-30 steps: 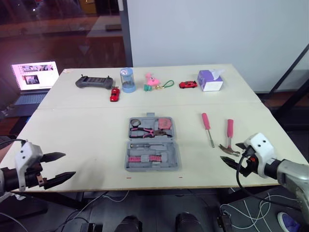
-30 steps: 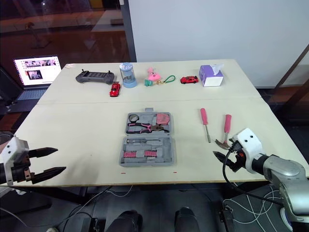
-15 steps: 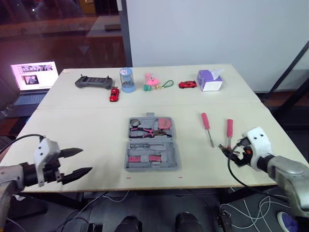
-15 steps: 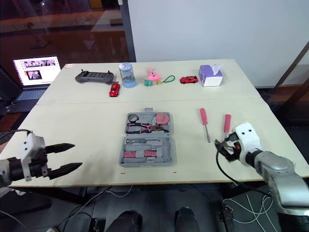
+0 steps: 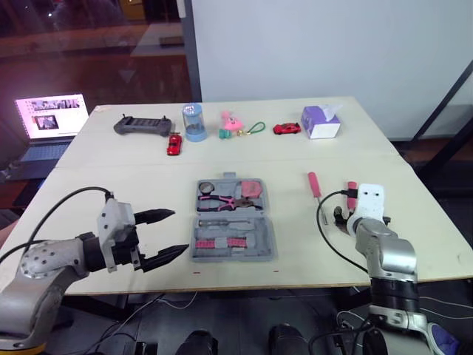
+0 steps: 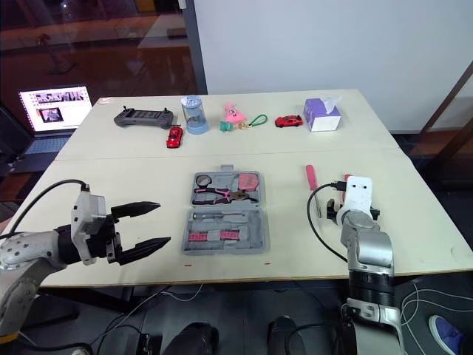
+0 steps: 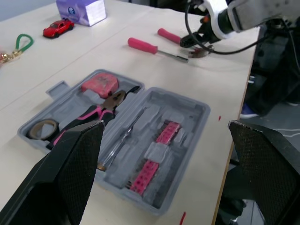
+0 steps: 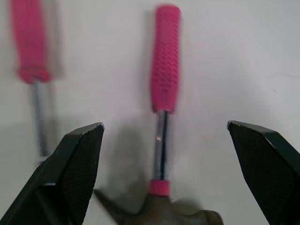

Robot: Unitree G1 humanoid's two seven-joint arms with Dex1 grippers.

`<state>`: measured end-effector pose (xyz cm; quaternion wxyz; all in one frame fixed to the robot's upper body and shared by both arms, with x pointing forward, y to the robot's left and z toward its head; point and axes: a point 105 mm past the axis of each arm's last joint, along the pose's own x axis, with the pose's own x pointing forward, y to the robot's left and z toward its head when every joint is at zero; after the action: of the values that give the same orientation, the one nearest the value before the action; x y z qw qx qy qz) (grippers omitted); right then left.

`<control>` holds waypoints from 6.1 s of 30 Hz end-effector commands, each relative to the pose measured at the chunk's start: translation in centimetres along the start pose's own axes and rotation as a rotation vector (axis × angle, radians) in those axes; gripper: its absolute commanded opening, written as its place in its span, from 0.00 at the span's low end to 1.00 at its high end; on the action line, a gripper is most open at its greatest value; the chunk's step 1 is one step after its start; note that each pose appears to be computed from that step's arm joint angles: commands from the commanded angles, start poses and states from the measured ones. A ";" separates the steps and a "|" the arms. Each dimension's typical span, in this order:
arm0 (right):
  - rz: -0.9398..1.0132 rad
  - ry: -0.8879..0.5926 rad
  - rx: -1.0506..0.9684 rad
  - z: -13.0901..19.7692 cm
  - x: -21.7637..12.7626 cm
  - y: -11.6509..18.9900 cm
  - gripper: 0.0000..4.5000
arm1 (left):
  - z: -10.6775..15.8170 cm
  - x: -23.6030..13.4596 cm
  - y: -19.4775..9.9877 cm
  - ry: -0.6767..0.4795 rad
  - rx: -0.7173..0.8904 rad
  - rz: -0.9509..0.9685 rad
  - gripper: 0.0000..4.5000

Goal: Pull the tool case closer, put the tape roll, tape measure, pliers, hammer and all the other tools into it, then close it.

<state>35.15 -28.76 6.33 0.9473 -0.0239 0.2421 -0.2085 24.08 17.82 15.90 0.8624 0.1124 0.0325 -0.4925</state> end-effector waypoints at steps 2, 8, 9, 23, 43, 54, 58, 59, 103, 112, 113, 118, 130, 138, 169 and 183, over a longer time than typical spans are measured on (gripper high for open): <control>-0.033 0.004 0.034 -0.5 0.9 -0.2 1.00 | 1.4 0.0 -0.2 -0.017 0.042 -0.011 0.99; 0.002 0.031 0.066 -1.5 1.3 0.8 0.41 | 1.9 -0.2 -0.8 -0.034 0.005 -0.049 1.00; 0.004 0.030 0.066 -1.5 1.2 0.8 0.30 | 1.8 -0.2 -0.8 -0.031 0.005 -0.049 1.00; -0.077 -0.108 0.216 0.7 -0.3 -1.1 0.01 | 2.5 0.5 -0.1 -0.090 -0.029 -0.051 1.00; 1.139 -0.352 -0.617 9.7 -16.7 13.3 0.01 | -1.5 -3.8 2.1 0.010 -0.049 0.019 1.00; 1.379 -0.128 -1.235 7.4 -17.5 17.6 0.01 | -3.8 -4.6 0.9 0.095 -0.063 -0.030 1.00; 1.372 -0.110 -1.260 7.5 -17.2 19.7 0.01 | -3.7 -4.5 0.9 0.073 -0.066 -0.027 1.00; 1.376 -0.104 -1.263 7.5 -17.2 19.9 0.01 | -3.7 -4.6 0.9 0.069 -0.067 -0.027 1.00; 1.319 -0.007 -1.339 2.5 -14.2 24.4 0.01 | -3.5 -4.1 0.3 0.063 -0.081 -0.027 1.00; 1.310 -0.003 -1.363 2.0 -13.7 24.3 0.01 | -3.6 -4.2 0.3 0.066 -0.083 -0.024 1.00; 1.304 -0.003 -1.373 2.0 -13.6 24.2 0.01 | -3.6 -4.2 0.2 0.066 -0.084 -0.024 1.00; 1.286 -0.009 -1.373 1.9 -13.1 24.2 0.01 | -3.7 -4.1 0.1 0.066 -0.087 -0.026 1.00; 1.286 -0.061 -1.286 3.5 -13.3 24.5 0.58 | -3.7 -4.0 0.1 0.061 -0.096 -0.024 1.00; 1.381 -0.109 -1.129 4.6 -15.5 25.1 0.28 | -3.6 -4.0 0.3 0.059 -0.095 -0.022 1.00; 1.246 0.218 -1.114 -7.1 -9.3 23.2 0.00 | -3.1 -3.9 0.6 0.058 -0.084 -0.015 1.00; 1.401 -0.224 -0.825 2.7 -14.1 25.8 0.00 | -3.1 -4.0 0.9 0.052 -0.085 -0.001 1.00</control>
<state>34.54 -0.39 6.88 0.7734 -0.2413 0.2351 0.5370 22.98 22.18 13.02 0.8618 0.0844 0.0886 -0.4923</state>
